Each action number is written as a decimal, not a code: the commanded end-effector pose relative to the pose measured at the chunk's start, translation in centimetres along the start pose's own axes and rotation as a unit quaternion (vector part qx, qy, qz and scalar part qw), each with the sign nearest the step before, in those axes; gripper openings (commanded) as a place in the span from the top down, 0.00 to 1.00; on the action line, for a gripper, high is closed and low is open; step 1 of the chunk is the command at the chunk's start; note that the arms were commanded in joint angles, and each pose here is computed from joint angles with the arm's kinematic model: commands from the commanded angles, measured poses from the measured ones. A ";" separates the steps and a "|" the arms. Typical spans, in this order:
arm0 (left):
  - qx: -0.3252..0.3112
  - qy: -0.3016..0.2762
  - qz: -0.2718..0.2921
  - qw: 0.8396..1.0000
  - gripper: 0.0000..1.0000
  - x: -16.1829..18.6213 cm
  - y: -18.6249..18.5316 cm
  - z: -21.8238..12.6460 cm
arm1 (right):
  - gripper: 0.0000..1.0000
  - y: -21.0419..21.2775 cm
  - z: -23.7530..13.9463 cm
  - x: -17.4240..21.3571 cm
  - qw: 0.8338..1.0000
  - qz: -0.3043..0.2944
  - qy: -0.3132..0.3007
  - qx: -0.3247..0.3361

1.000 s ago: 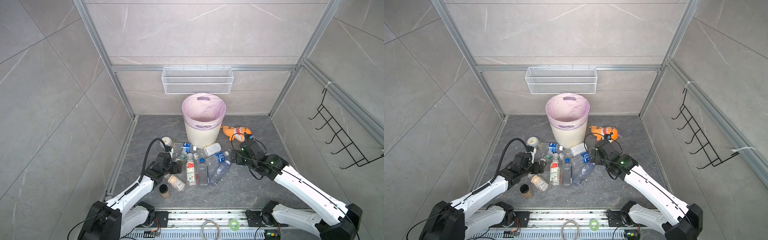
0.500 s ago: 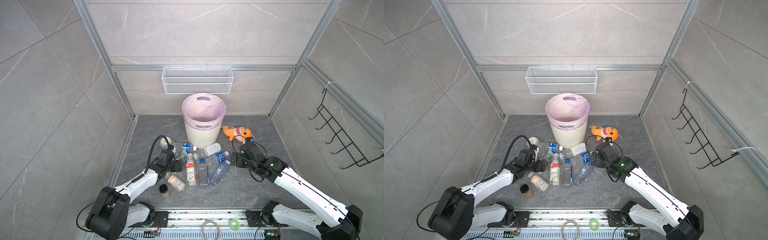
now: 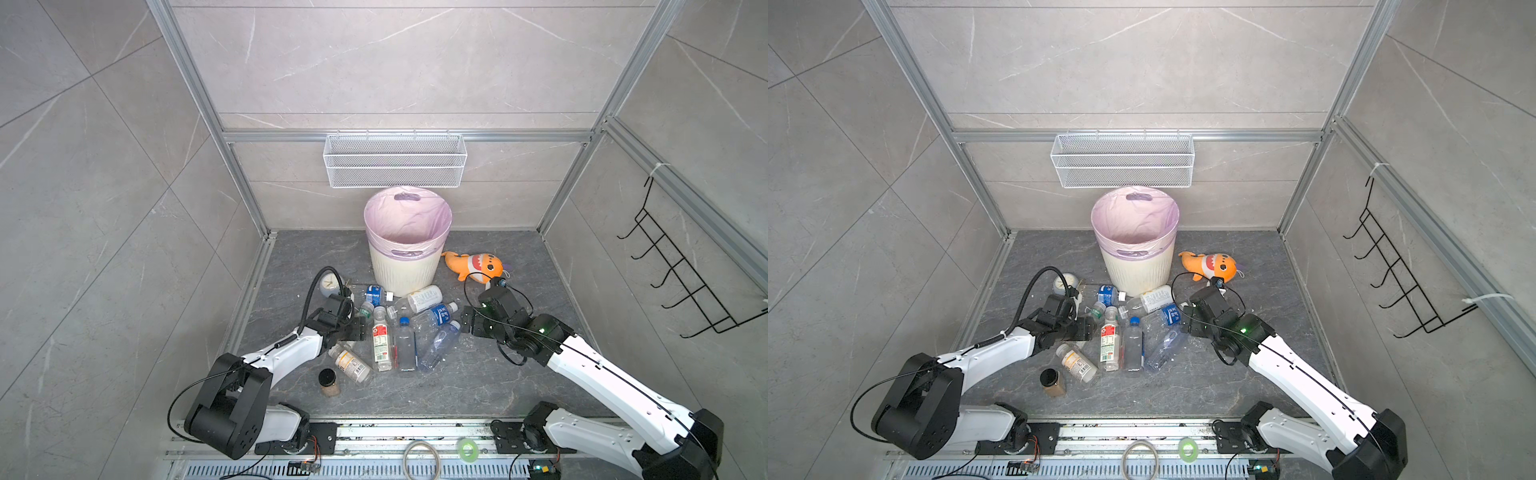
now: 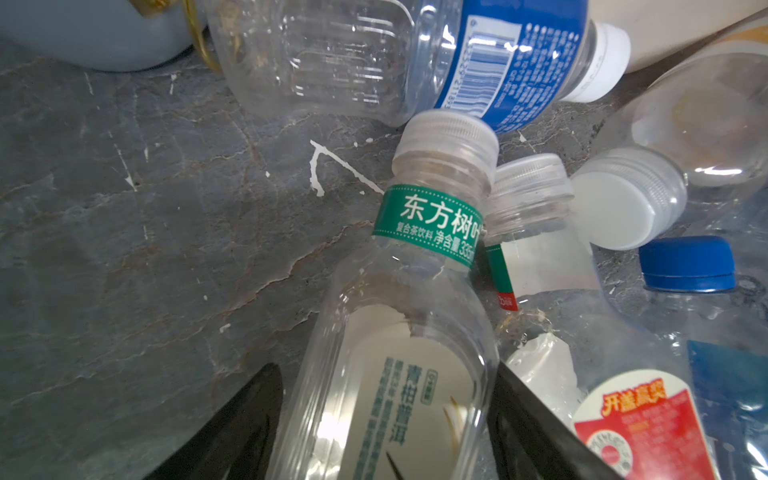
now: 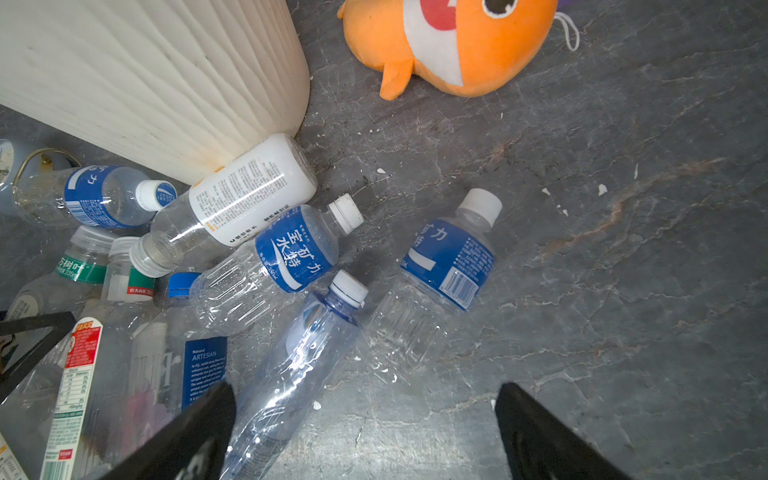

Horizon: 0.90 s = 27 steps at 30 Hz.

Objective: Throw the plastic bottles in the bin
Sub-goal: 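Return the right gripper to the bottles while the left gripper grasps the green-labelled bottle, then lift the green-labelled bottle with the left gripper and drop it into the bin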

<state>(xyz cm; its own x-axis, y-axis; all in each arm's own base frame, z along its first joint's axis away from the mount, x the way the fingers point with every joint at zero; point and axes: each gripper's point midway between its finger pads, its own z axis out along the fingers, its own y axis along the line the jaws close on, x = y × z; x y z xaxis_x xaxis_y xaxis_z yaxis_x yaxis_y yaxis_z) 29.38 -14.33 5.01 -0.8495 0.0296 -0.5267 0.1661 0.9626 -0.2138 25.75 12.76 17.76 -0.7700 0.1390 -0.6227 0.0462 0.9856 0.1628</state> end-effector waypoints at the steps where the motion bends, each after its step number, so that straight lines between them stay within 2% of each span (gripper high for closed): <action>1: -0.006 -0.002 0.011 1.000 0.28 -0.8 -0.2 -0.1 | 0.01 -0.3 0.1 0.5 1.000 0.010 0.003 0.002; 7: -0.006 -0.002 0.014 1.000 0.34 -0.8 -0.2 -0.1 | 0.01 -0.3 0.2 0.6 1.000 0.013 0.004 0.003; 14: 0.001 -0.026 0.018 1.000 0.36 -1.0 -0.4 -1.0 | 0.01 -0.3 0.2 0.6 1.000 0.013 0.004 0.002; 27: 0.031 -0.143 0.019 0.989 0.40 -2.1 -0.6 -5.7 | 0.03 -0.5 0.3 1.1 1.000 0.018 -0.003 -0.008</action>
<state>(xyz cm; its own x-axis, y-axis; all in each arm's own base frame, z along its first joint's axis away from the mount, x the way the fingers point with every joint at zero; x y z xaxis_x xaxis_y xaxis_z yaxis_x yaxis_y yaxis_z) 27.56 -13.27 8.77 -0.7413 -0.0114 -0.6711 0.2016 0.9499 -0.2387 25.24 12.45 16.72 -0.7728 0.1539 -0.6156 0.0582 0.9832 0.1728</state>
